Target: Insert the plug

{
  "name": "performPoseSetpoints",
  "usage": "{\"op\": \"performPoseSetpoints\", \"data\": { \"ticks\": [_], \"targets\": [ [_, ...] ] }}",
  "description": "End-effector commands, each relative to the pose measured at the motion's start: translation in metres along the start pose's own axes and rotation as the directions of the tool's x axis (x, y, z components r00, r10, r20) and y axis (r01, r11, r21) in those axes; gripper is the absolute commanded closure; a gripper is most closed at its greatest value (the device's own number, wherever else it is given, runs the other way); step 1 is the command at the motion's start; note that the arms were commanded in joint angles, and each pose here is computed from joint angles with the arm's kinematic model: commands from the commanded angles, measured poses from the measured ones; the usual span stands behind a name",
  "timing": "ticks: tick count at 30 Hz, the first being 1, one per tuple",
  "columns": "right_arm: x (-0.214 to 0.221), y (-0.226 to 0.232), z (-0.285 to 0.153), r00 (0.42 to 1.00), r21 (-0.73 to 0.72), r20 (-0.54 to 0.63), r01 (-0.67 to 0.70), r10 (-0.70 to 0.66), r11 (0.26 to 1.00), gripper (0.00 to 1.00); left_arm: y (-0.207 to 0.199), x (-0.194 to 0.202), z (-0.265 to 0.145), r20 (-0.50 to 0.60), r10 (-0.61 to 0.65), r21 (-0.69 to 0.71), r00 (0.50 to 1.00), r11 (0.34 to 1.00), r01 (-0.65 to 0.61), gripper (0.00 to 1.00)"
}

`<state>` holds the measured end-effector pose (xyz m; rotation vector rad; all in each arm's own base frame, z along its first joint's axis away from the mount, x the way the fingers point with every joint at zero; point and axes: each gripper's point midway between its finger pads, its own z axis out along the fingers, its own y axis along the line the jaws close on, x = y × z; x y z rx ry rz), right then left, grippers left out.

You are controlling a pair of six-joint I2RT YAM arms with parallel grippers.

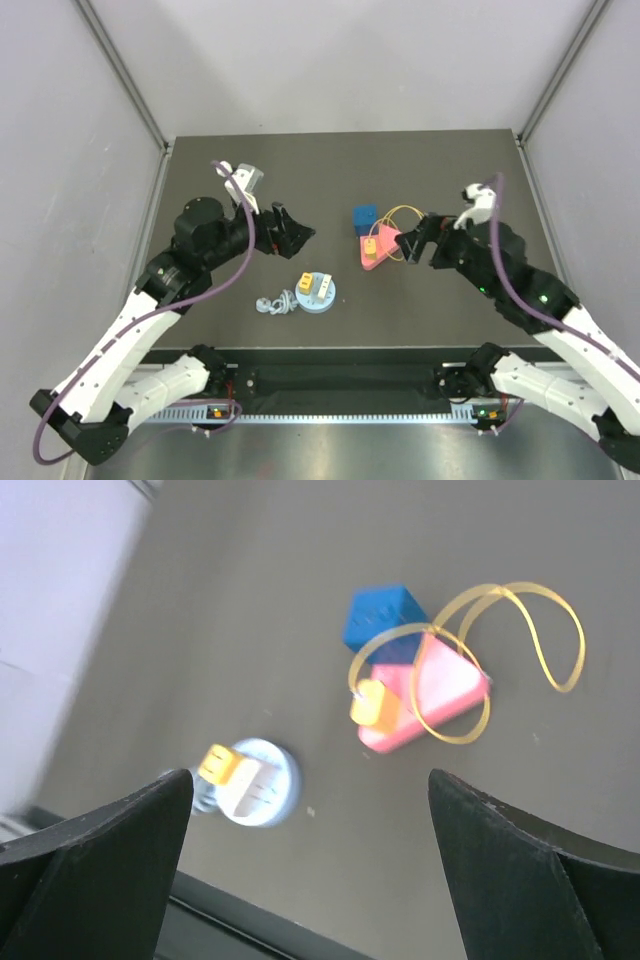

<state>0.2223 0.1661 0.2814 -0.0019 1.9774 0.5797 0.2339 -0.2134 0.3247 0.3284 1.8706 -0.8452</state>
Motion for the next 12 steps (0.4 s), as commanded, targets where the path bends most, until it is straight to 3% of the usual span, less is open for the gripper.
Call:
{"op": "performPoseSetpoints", "data": {
  "ticks": [1,7,12],
  "targets": [
    [-0.037,0.021,-0.03,0.985,-0.143,0.148,-0.065,0.086,0.988,0.0,-0.047,-0.041,-0.018,0.142,-0.032,0.21,0.989,0.978,0.002,0.02],
    [-0.063,0.027,-0.046,0.971,-0.172,0.228,-0.038,0.077,0.984,0.0,-0.048,-0.047,-0.024,0.157,0.026,0.195,0.987,0.979,-0.057,0.02],
    [-0.058,0.03,-0.036,0.975,-0.172,0.208,-0.038,0.074,0.984,0.0,-0.038,-0.044,-0.028,0.177,0.061,0.15,0.982,0.985,-0.088,0.02]
  ]
}}
